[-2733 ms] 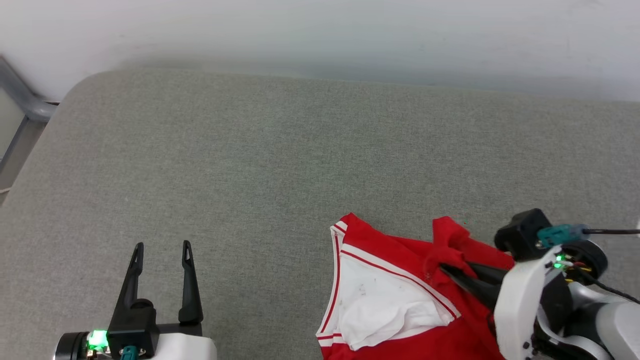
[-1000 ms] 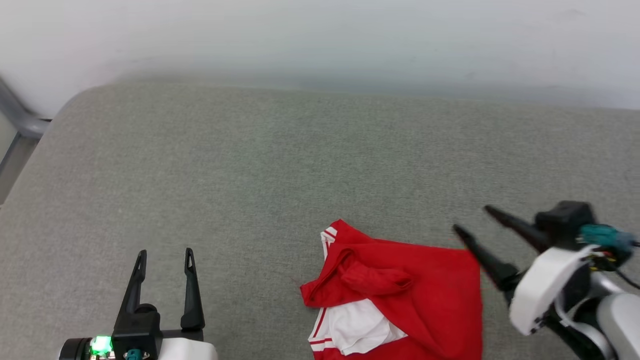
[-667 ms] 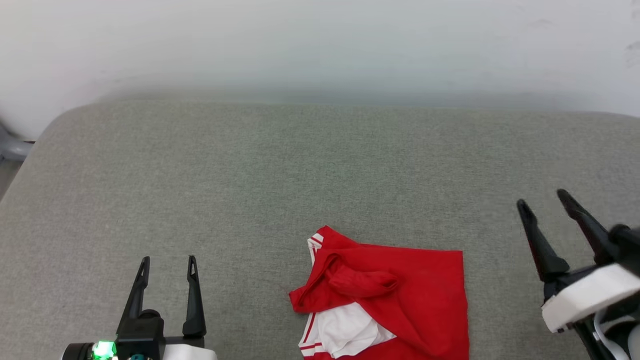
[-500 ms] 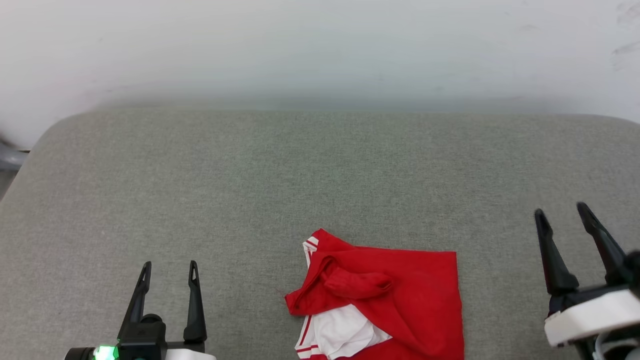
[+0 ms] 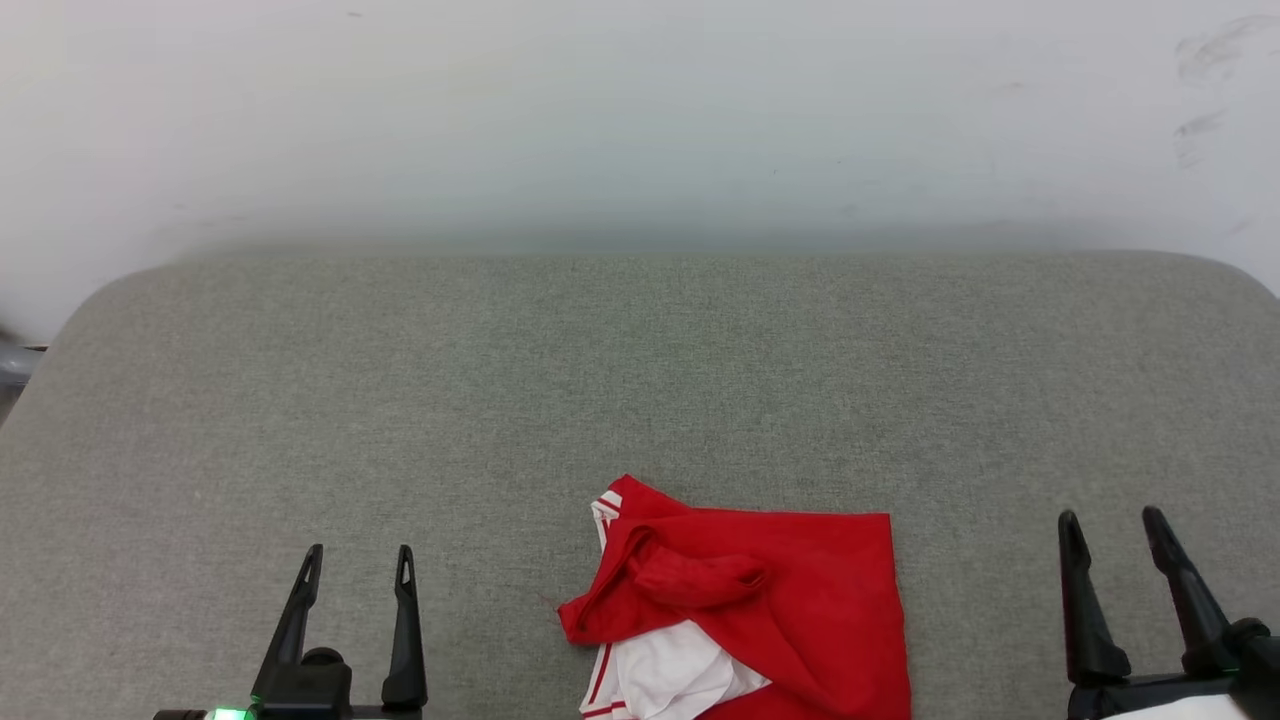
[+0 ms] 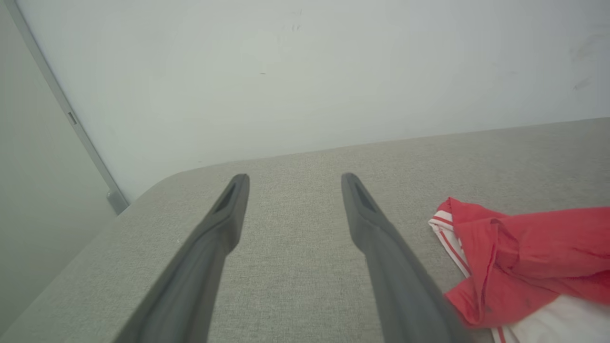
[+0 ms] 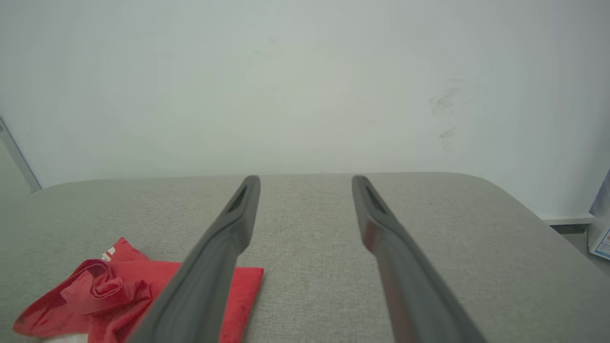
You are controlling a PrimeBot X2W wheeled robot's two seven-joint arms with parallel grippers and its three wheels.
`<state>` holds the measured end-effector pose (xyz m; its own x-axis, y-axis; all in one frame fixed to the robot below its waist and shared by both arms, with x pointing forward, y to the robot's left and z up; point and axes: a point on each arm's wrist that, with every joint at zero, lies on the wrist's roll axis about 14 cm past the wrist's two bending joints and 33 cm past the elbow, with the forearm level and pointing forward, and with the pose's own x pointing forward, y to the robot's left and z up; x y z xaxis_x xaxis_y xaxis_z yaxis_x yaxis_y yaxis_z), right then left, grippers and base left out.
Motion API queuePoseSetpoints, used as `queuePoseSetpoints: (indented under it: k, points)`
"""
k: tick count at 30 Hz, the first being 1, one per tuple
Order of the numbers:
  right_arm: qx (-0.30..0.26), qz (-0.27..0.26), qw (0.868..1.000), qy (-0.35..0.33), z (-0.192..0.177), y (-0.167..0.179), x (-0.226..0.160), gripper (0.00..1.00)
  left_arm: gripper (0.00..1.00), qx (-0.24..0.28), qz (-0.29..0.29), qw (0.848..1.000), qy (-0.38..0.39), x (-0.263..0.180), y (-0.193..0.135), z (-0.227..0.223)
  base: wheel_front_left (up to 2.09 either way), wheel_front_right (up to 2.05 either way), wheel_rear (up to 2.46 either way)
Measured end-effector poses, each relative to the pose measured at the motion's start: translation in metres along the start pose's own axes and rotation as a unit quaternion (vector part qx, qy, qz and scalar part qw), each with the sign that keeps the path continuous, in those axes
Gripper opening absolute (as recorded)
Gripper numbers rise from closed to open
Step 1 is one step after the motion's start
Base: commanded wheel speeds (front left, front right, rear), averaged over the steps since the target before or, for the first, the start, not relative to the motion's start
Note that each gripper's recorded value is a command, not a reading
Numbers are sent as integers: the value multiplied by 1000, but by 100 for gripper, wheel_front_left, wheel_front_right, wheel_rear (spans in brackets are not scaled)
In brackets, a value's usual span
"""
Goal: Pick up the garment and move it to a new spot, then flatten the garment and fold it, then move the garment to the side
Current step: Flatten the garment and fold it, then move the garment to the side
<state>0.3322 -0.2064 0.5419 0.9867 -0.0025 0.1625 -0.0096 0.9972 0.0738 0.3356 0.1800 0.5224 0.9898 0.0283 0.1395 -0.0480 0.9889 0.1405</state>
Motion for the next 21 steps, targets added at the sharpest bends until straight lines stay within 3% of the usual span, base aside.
queuePoseSetpoints:
  k: [21]
  points:
    - [1,26,999,24,-15,21,-7,100,100,4,-5,1000,17,-11,2,-10,0,0,0]
